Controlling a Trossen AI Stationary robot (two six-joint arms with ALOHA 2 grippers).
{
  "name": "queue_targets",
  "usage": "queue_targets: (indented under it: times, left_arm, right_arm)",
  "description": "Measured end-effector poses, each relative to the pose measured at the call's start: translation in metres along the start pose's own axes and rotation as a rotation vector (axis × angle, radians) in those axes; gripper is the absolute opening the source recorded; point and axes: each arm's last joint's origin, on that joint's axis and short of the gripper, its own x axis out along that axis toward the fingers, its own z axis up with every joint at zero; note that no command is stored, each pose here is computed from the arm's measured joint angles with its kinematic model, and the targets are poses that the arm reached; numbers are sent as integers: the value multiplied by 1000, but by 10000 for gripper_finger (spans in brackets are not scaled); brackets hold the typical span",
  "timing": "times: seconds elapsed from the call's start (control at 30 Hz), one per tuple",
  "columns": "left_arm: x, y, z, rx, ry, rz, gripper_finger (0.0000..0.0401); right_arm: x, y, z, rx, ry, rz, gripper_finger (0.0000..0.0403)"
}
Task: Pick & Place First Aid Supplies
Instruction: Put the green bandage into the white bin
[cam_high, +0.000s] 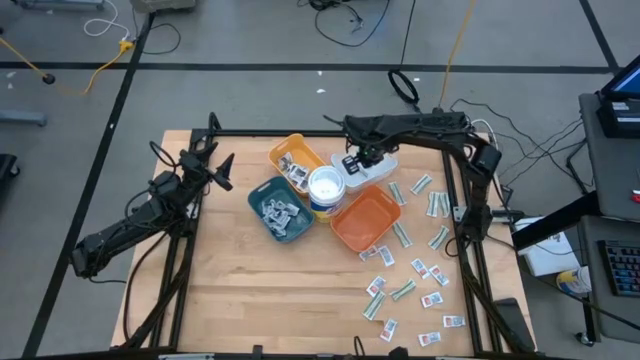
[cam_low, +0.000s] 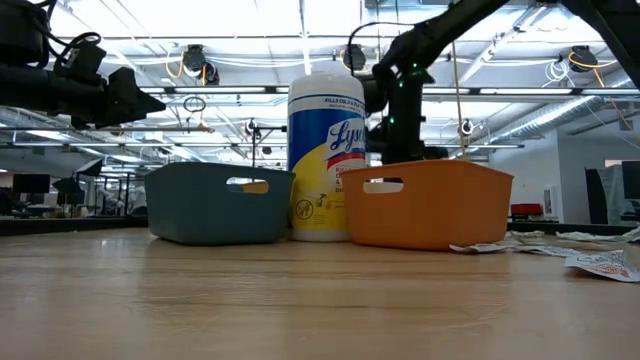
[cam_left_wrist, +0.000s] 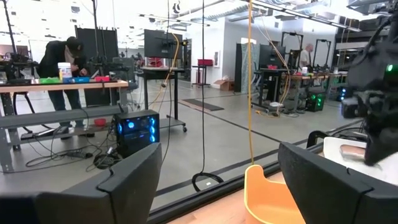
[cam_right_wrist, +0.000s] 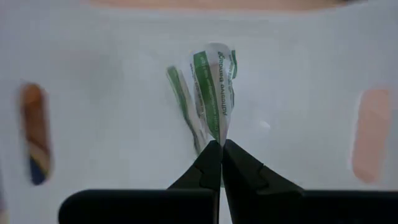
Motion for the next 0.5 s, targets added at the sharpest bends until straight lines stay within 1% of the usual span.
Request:
queue_targets:
  times: [0.13,0.27,0.37,0.5]
  left_arm:
    - [0,0,0,0,0,0,324]
    - [0,0,0,0,1,0,315]
    - [0,0,0,0,0,0,310]
    - [0,0,0,0,0,0,308]
  right_arm:
    - [9,0,-2,-15,-6,19,9]
    - [10,3,1,-30,-39,42,41]
    - [10,3,1,-36,-43,46,82]
    - [10,3,2,-33,-50,45,150]
